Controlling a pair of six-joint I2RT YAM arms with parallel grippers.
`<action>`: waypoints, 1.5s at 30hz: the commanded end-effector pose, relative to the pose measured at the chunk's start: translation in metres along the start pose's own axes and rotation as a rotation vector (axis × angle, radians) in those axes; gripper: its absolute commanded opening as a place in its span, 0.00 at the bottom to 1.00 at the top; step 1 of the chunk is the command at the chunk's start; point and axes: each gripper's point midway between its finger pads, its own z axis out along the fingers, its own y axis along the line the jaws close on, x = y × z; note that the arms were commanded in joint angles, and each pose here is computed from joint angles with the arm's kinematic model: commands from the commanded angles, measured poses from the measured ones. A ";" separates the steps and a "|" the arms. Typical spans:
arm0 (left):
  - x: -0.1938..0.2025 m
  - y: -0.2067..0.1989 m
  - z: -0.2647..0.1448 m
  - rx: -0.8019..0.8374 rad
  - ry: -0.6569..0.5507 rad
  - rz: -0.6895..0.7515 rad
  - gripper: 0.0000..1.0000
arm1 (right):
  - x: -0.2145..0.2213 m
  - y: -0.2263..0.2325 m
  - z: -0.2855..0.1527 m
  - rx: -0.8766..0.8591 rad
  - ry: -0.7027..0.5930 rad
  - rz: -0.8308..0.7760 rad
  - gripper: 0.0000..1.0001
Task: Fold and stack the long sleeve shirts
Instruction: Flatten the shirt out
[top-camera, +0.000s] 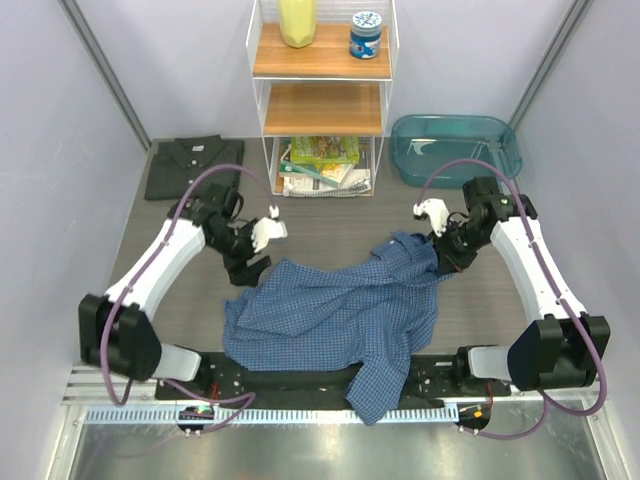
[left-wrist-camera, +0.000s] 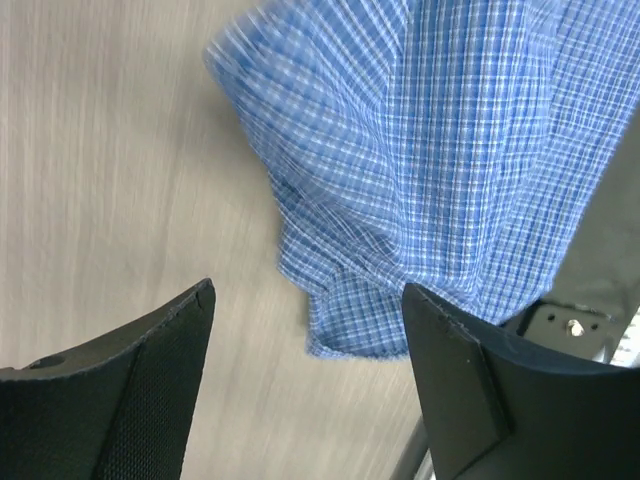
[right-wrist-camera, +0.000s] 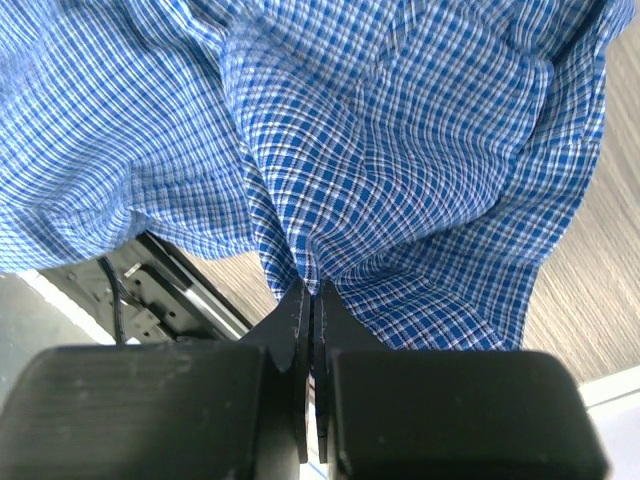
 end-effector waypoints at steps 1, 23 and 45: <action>-0.056 0.025 -0.004 0.112 -0.145 0.079 0.78 | 0.013 -0.006 -0.005 0.072 0.037 -0.043 0.01; -0.040 -0.012 0.018 0.545 0.270 0.372 0.48 | -0.010 -0.065 -0.063 0.287 -0.162 0.093 0.01; 0.044 0.092 -0.050 -0.456 0.325 -0.238 0.00 | -0.253 -0.033 -0.015 0.385 -0.437 -0.074 0.01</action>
